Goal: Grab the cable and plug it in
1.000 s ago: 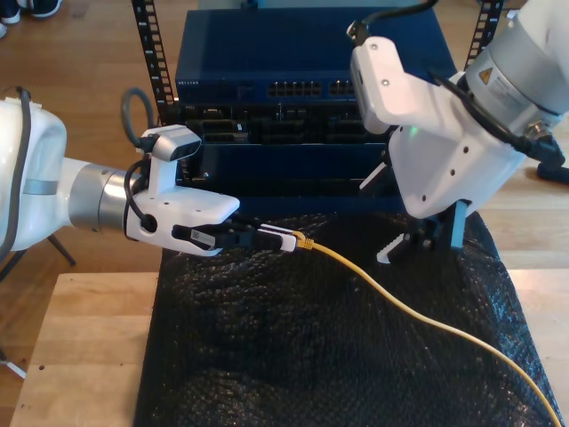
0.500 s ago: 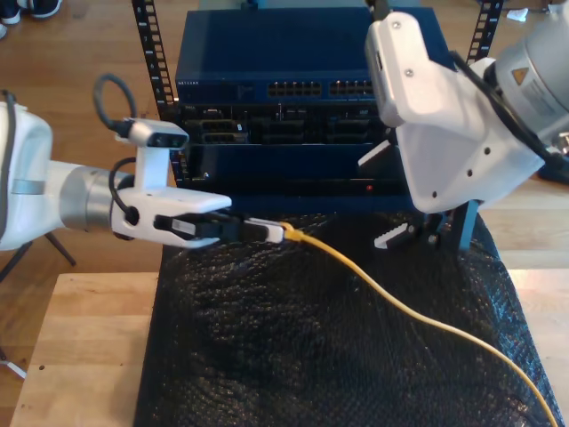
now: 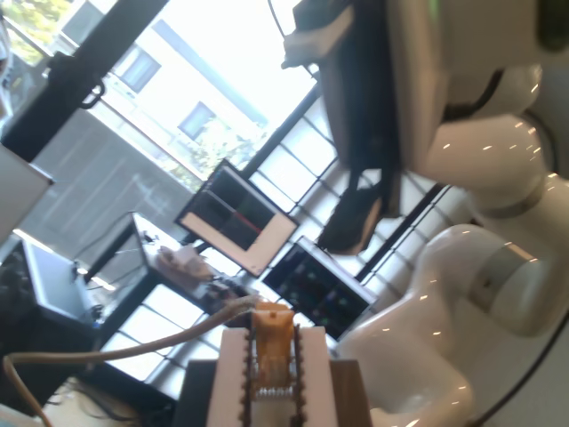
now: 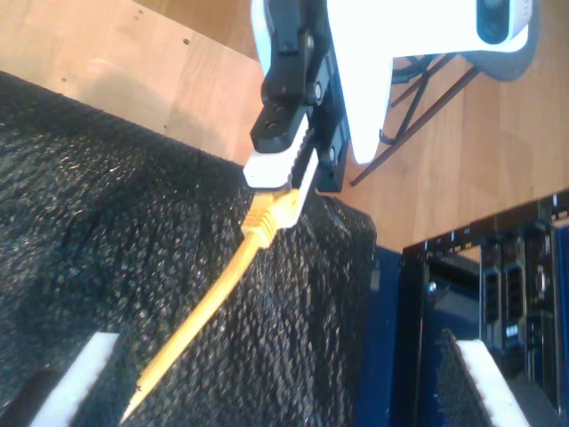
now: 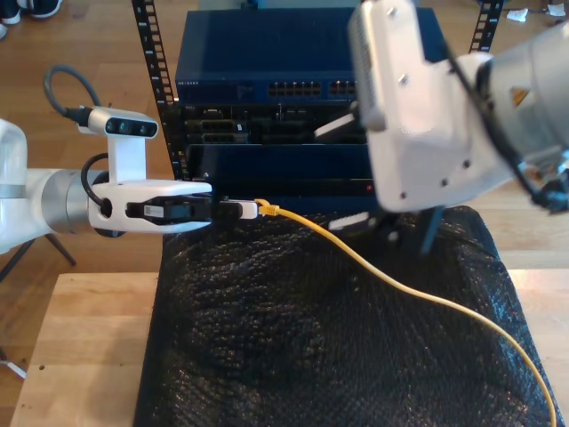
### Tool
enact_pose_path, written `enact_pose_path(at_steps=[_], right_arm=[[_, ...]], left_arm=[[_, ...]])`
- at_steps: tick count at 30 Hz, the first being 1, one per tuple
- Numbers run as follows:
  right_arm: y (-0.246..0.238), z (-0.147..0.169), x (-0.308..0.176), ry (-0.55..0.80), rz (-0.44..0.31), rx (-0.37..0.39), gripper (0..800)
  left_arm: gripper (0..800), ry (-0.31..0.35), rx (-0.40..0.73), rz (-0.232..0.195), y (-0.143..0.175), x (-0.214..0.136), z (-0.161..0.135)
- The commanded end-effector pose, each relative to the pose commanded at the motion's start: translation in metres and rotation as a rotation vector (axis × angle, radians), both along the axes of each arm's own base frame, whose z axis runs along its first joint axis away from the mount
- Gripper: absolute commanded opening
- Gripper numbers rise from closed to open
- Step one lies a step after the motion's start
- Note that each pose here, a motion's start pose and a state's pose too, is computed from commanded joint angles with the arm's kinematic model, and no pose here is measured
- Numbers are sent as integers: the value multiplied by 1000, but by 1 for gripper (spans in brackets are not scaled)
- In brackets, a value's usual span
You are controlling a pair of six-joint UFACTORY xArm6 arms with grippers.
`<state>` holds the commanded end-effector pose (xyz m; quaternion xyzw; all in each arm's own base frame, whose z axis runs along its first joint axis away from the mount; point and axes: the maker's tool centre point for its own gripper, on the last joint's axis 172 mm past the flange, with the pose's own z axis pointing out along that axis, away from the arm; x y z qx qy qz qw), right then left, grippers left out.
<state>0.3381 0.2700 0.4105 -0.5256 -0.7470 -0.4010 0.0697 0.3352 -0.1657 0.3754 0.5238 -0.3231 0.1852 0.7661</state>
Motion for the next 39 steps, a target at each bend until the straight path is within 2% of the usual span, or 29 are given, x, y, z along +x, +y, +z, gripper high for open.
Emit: enact_pose_path(at_steps=[3, 7, 11, 15, 21, 25, 32, 35, 39], right_arm=[[5, -8, 3, -26, -12, 5, 799], [20, -4, -1, -63, 5, 21, 799], [18, 3, 2, -116, -23, 45, 800], [26, -2, -4, -143, -15, 52, 799], [29, 16, -11, -209, -18, 90, 798], [25, 10, -10, -222, -34, 93, 799], [32, 10, -15, -224, -18, 98, 791], [34, 15, -16, -234, -14, 105, 749], [34, 23, -11, -259, -34, 123, 589]], left_arm=[[8, 11, -16, -15, 1, -2, 2], [9, 18, -29, -12, 2, -1, 2], [14, 16, -65, -20, 3, -3, 12], [16, 27, -110, -22, 5, -3, 18], [16, 29, -131, -25, 6, -3, 23], [20, 29, -170, -30, 8, -5, 32], [20, 29, -183, -39, 9, -7, 34], [20, 32, -189, -44, 9, -9, 35], [22, 40, -199, -52, 10, -10, 35]])
